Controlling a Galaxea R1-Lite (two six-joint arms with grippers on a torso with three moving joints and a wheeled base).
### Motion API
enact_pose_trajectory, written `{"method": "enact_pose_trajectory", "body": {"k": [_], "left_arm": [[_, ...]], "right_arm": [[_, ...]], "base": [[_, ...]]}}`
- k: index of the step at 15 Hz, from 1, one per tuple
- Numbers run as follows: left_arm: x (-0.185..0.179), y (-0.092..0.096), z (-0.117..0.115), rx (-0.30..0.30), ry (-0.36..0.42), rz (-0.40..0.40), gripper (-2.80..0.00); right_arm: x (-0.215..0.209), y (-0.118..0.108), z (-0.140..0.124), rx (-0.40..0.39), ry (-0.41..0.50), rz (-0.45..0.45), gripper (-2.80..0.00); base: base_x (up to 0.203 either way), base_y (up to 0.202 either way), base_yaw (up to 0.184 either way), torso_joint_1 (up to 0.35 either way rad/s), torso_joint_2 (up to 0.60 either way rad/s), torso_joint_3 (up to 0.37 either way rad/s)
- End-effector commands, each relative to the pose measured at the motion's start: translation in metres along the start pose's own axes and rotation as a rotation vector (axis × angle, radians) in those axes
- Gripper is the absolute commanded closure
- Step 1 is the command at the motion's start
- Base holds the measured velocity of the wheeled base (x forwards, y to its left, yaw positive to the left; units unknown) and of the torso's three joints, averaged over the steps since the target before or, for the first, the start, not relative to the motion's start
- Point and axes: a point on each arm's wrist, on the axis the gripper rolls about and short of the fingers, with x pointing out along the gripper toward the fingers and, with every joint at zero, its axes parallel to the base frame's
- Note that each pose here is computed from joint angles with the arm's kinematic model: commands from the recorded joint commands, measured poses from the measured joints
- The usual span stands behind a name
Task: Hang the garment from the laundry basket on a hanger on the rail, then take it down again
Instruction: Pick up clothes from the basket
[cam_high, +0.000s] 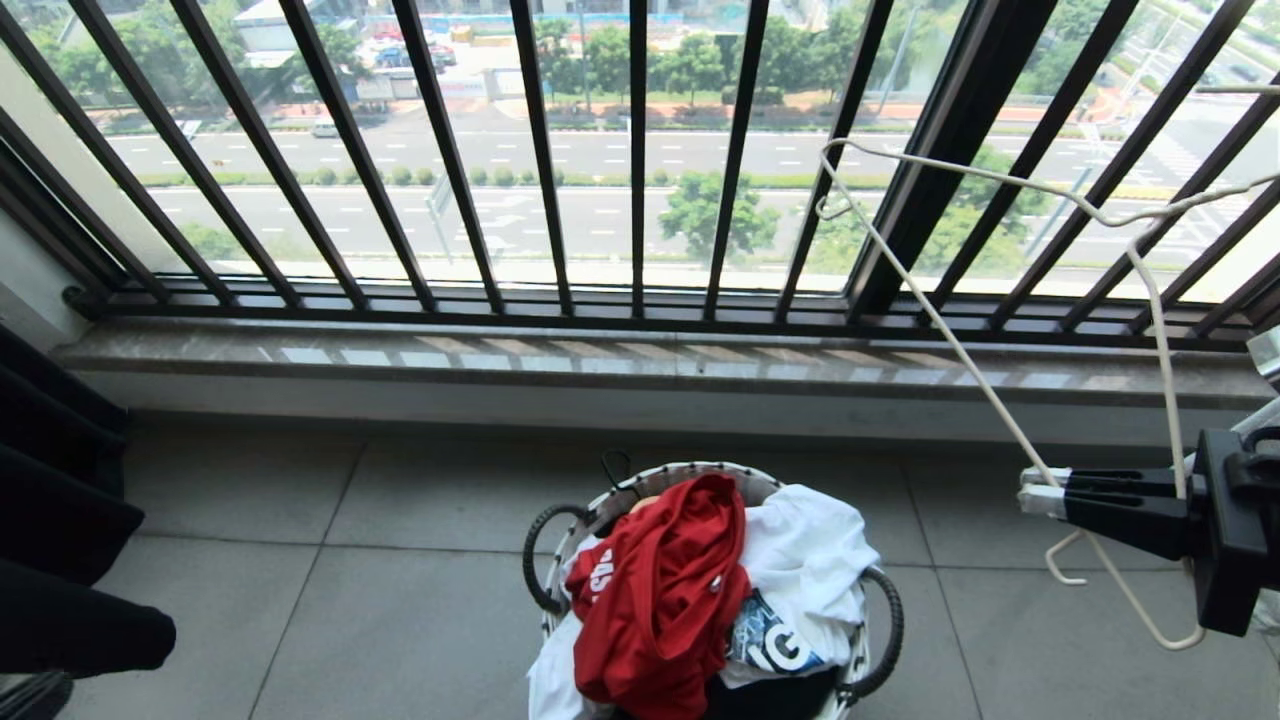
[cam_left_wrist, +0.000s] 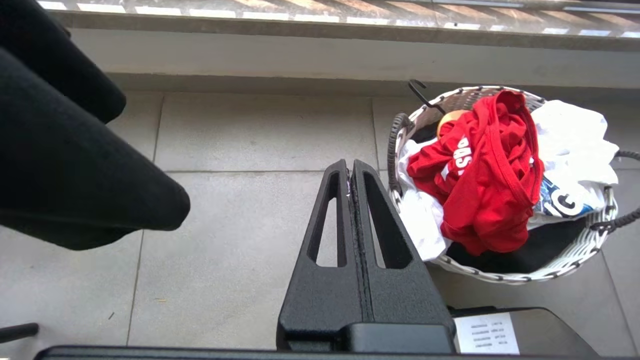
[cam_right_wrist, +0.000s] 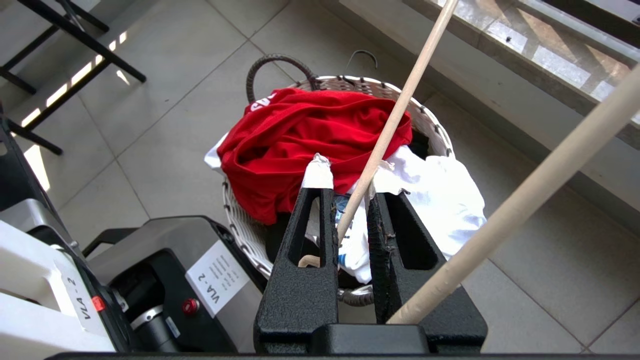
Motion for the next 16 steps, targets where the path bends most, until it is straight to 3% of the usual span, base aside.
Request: {"method": "enact_pose_trajectory", "body": {"k": [1,4,7,10,13,16], "left_arm": [[0.053,0.003,0.032,-0.028,0.183,-0.105,0.00],[0.114,-0.005,0.055,0.006,0.320,-0.274,0.00],[0.180,-0.037,0.058,0.052,0.456,-0.444,0.00],[0.247,-0.074,0.049,0.091,0.553,-0.521,0.00],[0.311,-0.112,0.036,0.124,0.590,-0.572,0.00],[0.357,-0.145,0.017,0.202,0.645,-0.628,0.00]], "right_arm": [[-0.002,0.002,0.002,-0.011,-0.010,0.004,0.00],[-0.001,0.001,0.002,-0.008,-0.008,0.006,0.00],[-0.001,0.000,0.003,-0.009,-0.011,0.003,0.00],[-0.002,0.000,0.007,0.047,-0.023,0.002,0.00],[-0.002,0.000,0.008,0.042,-0.029,0.000,0.00],[-0.002,-0.001,0.008,0.043,-0.030,-0.002,0.00]], "base": [[0.000,0.000,0.000,0.000,0.00,0.000],[0.000,0.000,0.000,0.000,0.00,0.000],[0.000,0.000,0.000,0.000,0.00,0.000],[0.000,0.000,0.000,0.000,0.00,0.000],[0.000,0.000,0.000,0.000,0.00,0.000],[0.000,0.000,0.000,0.000,0.00,0.000]]}}
